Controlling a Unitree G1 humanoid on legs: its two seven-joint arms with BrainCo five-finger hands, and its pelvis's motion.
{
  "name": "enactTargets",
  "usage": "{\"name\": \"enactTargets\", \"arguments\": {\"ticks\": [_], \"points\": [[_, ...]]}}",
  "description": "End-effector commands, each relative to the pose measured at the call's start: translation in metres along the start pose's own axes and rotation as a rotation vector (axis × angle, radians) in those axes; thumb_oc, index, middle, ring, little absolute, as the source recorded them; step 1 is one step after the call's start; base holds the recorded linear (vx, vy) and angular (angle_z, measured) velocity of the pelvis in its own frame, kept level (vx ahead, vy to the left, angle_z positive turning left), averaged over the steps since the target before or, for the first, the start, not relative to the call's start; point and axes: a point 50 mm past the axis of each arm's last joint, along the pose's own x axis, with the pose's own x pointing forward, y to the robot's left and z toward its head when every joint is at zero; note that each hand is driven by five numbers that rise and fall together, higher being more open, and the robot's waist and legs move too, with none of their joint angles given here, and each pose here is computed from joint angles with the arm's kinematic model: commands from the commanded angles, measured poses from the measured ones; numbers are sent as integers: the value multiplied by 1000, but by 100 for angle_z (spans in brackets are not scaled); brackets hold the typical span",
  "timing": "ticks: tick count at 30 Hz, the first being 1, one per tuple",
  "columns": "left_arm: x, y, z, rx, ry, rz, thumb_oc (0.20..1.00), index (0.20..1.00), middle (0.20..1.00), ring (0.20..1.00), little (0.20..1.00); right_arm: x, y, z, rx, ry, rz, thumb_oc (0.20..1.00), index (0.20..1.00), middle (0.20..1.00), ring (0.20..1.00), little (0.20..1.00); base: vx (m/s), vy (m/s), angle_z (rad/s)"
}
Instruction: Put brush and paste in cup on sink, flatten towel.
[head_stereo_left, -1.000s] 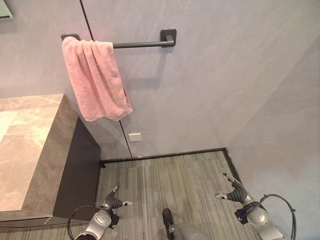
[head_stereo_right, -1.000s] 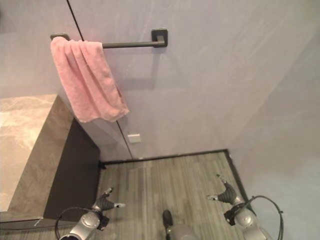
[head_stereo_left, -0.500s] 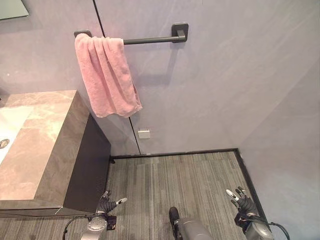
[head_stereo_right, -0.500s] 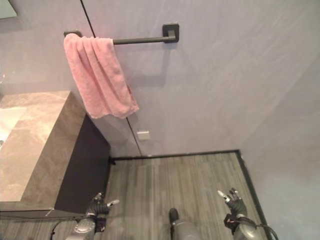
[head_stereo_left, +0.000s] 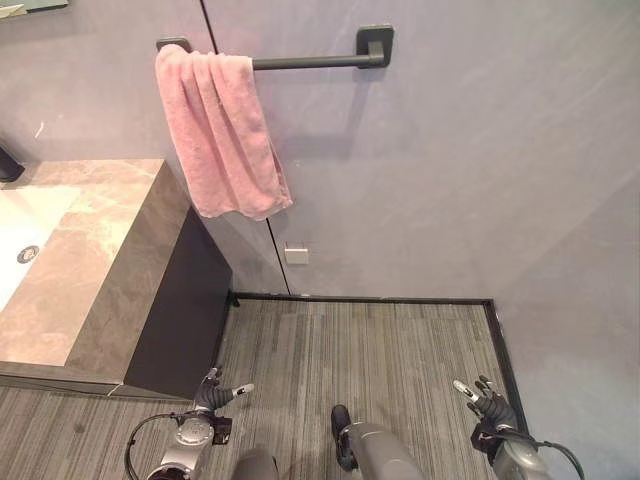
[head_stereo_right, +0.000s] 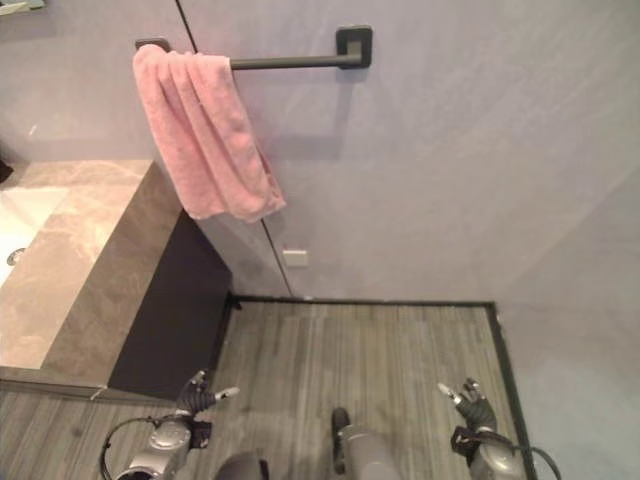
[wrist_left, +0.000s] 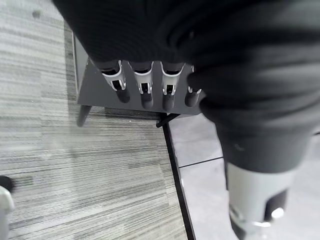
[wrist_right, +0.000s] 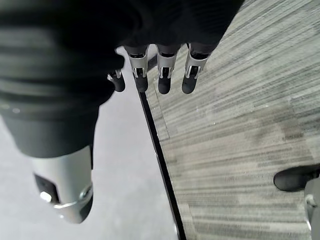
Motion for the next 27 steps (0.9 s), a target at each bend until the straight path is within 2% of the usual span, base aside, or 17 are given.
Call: {"name": "enactTargets", "arguments": {"ticks": [1, 10, 18, 27], "points": [[3, 19, 15, 54, -85, 43, 1000, 1000, 1000, 1000, 1000, -2, -17, 12, -45, -68, -68, 1000, 1000, 1000, 1000, 1000, 161, 139, 9], [-3, 21, 5, 71, -70, 29, 1000, 1000, 1000, 1000, 1000, 1, -5, 16, -64, -73, -35, 1000, 1000, 1000, 1000, 1000, 199, 215, -40], [-3, 28, 16, 64, -125, 44, 1000, 1000, 1000, 1000, 1000, 3, 20, 15, -112, -68, 55, 1000, 1000, 1000, 1000, 1000, 106, 152, -31], [-7, 25, 10, 160, -124, 10, 1000, 1000, 1000, 1000, 1000, 2, 17, 18, -83, -90, 30, 1000, 1000, 1000, 1000, 1000, 91, 71, 0]]}}
